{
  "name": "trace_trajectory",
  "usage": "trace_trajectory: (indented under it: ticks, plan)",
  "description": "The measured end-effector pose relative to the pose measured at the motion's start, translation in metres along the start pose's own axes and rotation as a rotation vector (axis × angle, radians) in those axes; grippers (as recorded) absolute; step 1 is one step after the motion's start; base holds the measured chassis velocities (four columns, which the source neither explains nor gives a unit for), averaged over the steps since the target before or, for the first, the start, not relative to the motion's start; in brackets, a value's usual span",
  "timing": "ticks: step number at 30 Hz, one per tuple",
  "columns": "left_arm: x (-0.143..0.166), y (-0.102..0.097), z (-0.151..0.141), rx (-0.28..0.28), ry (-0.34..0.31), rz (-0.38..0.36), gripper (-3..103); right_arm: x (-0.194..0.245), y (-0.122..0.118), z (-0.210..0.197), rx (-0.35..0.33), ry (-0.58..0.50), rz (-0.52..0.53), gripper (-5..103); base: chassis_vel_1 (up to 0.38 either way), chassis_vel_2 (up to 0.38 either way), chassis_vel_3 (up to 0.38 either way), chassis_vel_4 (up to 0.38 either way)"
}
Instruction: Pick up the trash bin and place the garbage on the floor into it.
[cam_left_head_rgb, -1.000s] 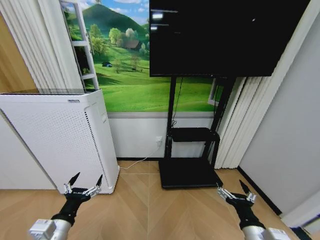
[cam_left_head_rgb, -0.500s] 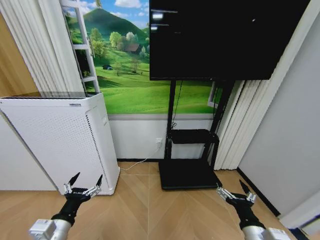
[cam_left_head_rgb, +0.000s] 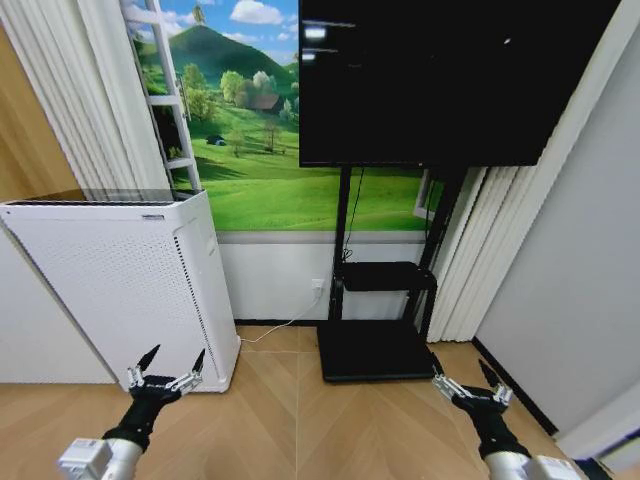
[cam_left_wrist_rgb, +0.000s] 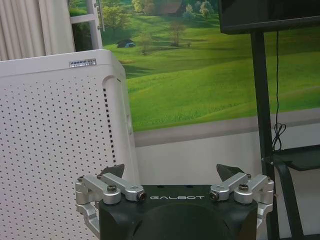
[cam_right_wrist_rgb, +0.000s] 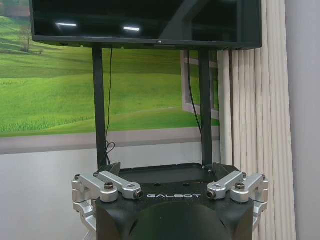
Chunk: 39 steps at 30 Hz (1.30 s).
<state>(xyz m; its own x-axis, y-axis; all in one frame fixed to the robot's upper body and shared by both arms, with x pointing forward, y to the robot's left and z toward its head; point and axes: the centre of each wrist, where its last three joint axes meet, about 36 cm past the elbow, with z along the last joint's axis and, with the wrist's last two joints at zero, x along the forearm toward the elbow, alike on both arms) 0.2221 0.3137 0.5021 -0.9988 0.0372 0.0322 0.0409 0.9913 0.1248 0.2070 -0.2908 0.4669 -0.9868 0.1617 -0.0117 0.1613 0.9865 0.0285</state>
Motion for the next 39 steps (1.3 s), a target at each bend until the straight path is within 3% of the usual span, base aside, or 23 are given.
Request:
trace_trajectory:
  ticks: [39]
  plan:
    - [0.0, 0.0, 0.0, 0.0, 0.0, 0.0, 100, 0.0, 0.0, 0.0, 0.0, 0.0, 0.0, 100, 0.003, 0.006, -0.003, -0.003]
